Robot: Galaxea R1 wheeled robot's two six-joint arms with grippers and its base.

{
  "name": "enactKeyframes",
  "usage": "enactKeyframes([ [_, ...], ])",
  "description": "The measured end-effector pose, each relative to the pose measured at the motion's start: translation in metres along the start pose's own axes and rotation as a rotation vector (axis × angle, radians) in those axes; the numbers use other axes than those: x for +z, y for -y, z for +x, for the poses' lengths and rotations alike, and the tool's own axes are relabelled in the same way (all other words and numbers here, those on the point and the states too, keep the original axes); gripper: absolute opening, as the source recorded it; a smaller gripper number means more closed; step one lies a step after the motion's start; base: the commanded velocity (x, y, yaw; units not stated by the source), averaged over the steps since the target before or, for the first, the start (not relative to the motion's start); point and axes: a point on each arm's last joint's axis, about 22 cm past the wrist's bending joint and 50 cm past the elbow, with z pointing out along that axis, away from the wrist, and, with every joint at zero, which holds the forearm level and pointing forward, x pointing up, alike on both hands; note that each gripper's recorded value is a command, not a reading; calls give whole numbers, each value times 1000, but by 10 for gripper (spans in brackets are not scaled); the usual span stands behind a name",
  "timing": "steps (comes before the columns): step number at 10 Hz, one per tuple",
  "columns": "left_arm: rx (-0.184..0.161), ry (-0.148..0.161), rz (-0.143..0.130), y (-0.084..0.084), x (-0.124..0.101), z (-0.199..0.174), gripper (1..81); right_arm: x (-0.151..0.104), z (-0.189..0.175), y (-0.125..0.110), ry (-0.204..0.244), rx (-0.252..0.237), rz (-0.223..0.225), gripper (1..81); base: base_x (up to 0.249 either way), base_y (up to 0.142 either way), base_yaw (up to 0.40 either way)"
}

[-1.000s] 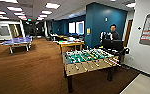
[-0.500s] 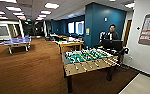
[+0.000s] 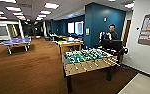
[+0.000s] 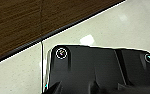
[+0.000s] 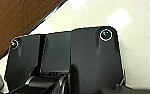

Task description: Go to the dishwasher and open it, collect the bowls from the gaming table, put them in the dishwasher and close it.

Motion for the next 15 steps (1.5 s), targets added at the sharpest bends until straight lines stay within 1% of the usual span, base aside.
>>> enactKeyframes([
  [8,0,0,1,0,0,0,811,0,0,0,0,0,0,811,0,0,0],
  [10,0,0,1,1,0,0,811,0,0,0,1,0,0,811,0,0,189],
  [12,0,-1,5,3,0,0,811,0,1,1,0,-1,1,811,0,0,319],
  [13,3,-5,13,6,-1,3,811,0,0,1,-1,0,1,811,0,0,336],
  [14,6,-20,24,10,0,12,811,0,-11,2,15,3,1,811,0,0,337],
  [15,4,-8,27,10,-1,2,811,0,-2,2,7,-1,1,811,0,0,336],
])
